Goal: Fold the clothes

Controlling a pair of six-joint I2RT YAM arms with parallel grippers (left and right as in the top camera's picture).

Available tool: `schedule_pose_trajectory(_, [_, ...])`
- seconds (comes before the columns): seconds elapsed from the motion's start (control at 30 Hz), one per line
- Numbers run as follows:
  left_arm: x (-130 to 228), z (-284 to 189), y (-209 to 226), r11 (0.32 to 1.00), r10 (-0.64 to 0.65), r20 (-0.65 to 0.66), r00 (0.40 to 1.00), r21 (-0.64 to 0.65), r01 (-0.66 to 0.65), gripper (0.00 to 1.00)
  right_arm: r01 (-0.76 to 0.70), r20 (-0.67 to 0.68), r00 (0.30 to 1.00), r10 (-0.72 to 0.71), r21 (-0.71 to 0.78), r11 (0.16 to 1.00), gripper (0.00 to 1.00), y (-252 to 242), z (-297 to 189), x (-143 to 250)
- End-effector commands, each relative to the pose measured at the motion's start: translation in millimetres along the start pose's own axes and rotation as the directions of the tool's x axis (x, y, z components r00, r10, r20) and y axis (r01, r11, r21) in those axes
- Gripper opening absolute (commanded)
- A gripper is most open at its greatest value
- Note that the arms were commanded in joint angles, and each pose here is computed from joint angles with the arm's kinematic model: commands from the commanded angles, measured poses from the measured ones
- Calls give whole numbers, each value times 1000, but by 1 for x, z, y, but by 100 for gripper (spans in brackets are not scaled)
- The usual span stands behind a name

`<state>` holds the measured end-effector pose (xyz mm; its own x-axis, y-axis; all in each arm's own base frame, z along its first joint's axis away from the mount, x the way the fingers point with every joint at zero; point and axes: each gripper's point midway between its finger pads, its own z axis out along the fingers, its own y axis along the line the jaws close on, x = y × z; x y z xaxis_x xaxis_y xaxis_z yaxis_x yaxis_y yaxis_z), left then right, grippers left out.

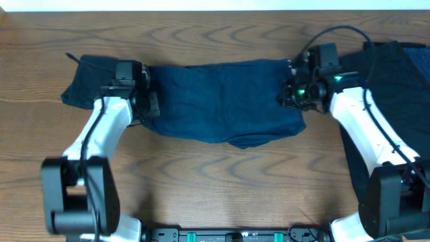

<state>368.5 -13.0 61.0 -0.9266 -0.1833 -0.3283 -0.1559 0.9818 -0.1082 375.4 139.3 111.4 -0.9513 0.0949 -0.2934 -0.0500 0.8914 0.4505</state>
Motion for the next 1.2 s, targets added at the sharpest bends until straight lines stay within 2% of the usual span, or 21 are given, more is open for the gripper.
schedule_pose_trajectory(0.0, [-22,-34,-9,999,-5,102,995,48,0,6,24,-53,998,-30,-97,995,5,39,16,16])
schedule_pose_trajectory(0.1, [-28,-53,-15,997,-8,153,988,82,-4,6,68,-66,995,-75,-105,992,2,61,34,25])
schedule_pose_trajectory(0.27, [-30,-67,-16,996,-10,183,983,88,-7,7,89,-98,991,-91,-20,996,1,74,75,46])
schedule_pose_trajectory(0.43, [-30,-67,-17,996,-10,183,983,88,-6,7,102,-162,981,-106,-33,994,1,87,117,72])
schedule_pose_trajectory(0.57, [-30,-67,-17,996,-10,183,983,88,-6,6,130,-236,960,-151,-102,986,1,102,155,102])
schedule_pose_trajectory(0.73, [-30,-67,-16,996,-10,183,983,88,-7,7,108,-303,944,-133,-98,989,1,96,174,123])
schedule_pose_trajectory(0.87, [-29,-66,-16,996,-10,179,984,87,-6,7,102,-235,963,-130,-128,987,1,106,158,95])
schedule_pose_trajectory(1.03, [-29,-67,-16,996,-10,180,984,87,-6,7,122,-36,991,-131,-203,972,1,131,113,25])
schedule_pose_trajectory(1.17, [-29,-67,-16,996,-10,180,984,87,-6,7,144,79,989,-128,-249,958,1,142,100,-6])
